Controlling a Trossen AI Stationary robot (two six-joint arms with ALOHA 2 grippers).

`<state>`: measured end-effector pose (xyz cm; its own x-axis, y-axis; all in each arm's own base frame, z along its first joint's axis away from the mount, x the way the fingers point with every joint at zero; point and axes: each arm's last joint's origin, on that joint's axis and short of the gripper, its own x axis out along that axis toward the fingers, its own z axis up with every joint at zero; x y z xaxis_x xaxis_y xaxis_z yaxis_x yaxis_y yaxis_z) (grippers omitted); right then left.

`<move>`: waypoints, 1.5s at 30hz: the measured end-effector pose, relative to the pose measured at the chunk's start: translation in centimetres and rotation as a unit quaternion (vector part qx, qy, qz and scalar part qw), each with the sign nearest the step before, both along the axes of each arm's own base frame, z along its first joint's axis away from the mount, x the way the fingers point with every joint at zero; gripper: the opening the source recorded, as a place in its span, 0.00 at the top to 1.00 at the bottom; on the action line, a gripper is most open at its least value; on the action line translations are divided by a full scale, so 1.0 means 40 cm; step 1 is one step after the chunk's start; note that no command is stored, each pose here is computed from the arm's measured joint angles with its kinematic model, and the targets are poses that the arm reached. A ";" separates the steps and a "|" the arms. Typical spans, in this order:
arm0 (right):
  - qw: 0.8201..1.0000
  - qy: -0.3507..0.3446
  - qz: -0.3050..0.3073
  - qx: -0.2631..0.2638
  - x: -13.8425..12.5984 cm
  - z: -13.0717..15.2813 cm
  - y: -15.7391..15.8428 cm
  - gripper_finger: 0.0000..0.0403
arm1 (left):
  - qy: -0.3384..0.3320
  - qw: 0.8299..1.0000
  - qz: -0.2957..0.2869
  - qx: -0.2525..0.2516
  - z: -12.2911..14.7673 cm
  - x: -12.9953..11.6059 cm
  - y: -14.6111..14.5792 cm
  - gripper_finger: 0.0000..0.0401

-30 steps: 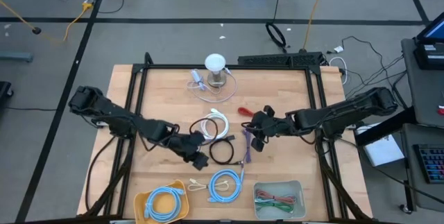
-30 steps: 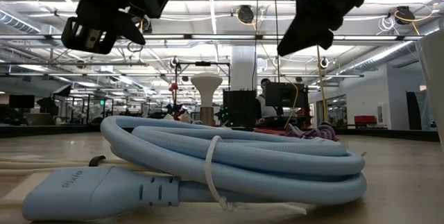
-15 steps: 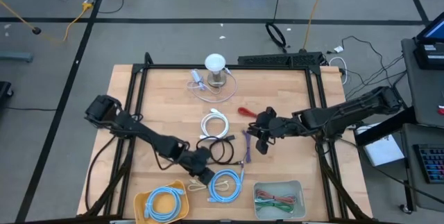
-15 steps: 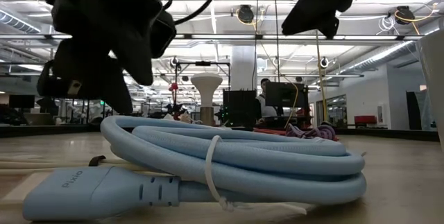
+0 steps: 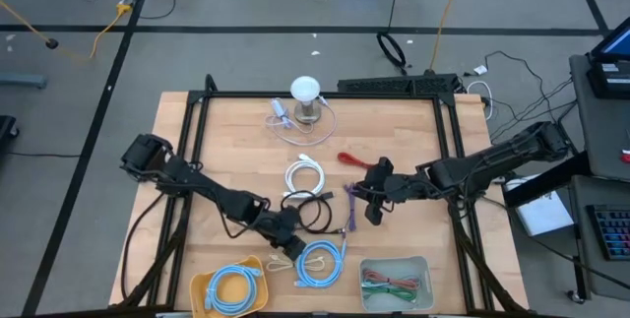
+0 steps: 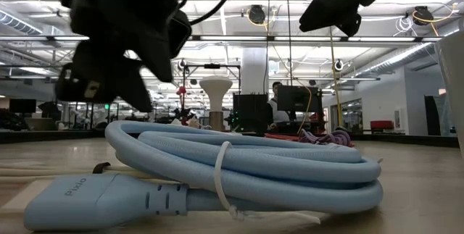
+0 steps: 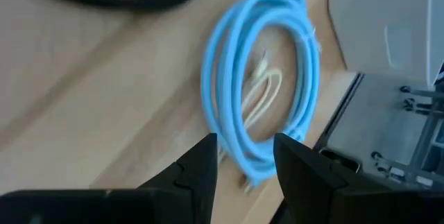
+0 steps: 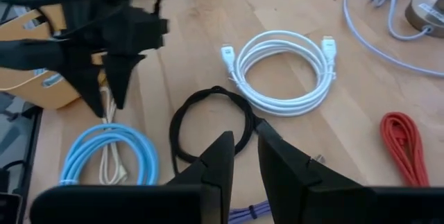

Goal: Pick & Place USB Port
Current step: Put the blue HDMI cable into the orange bin

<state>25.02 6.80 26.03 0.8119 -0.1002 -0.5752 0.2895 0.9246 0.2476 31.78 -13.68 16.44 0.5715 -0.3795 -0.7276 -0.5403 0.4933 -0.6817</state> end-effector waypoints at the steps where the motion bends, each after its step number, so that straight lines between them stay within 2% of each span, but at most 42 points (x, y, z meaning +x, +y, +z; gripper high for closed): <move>1: 1.000 0.000 0.001 0.000 -0.001 0.000 0.002 0.85 | -0.001 1.000 0.003 0.001 0.000 0.002 0.005 0.64; 9: 1.000 -0.003 -0.005 0.001 -0.003 0.000 0.011 0.85 | -0.011 1.000 -0.002 0.015 0.000 0.013 0.030 0.64; 13: 1.000 -0.004 -0.008 0.004 -0.003 0.000 0.011 0.85 | -0.028 0.999 -0.013 -0.006 -0.015 0.029 0.020 0.64; 18: 1.000 -0.004 -0.008 0.005 -0.003 0.000 0.011 0.85 | -0.016 0.998 -0.042 -0.037 -0.069 0.078 -0.019 0.64; 23: 1.000 -0.007 -0.007 0.006 -0.002 0.002 0.011 0.85 | -0.025 0.996 -0.077 -0.034 -0.074 0.144 -0.067 0.64; 27: 1.000 -0.007 -0.007 0.011 -0.004 0.001 0.016 0.85 | -0.012 0.996 -0.093 -0.001 -0.060 0.162 -0.072 0.64; 32: 1.000 -0.007 -0.006 0.013 -0.005 0.001 0.020 0.85 | -0.001 0.994 -0.105 0.045 -0.029 0.147 -0.050 0.64; 38: 1.000 -0.008 -0.008 0.015 -0.005 0.001 0.020 0.85 | 0.011 0.978 -0.143 0.152 0.033 0.097 -0.024 0.64; 41: 1.000 -0.009 -0.010 0.015 -0.005 0.001 0.020 0.85 | 0.016 0.973 -0.160 0.165 0.045 0.086 -0.019 0.64; 45: 1.000 -0.011 -0.021 0.012 -0.005 0.002 0.018 0.85 | 0.008 0.972 -0.178 0.154 0.046 0.083 -0.033 0.64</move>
<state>24.83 7.51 26.10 0.8202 -0.1211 -0.5591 0.3220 0.9055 0.2763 35.12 -14.98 18.29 0.4318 -0.3150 -0.8452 -0.3064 0.8301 -0.4659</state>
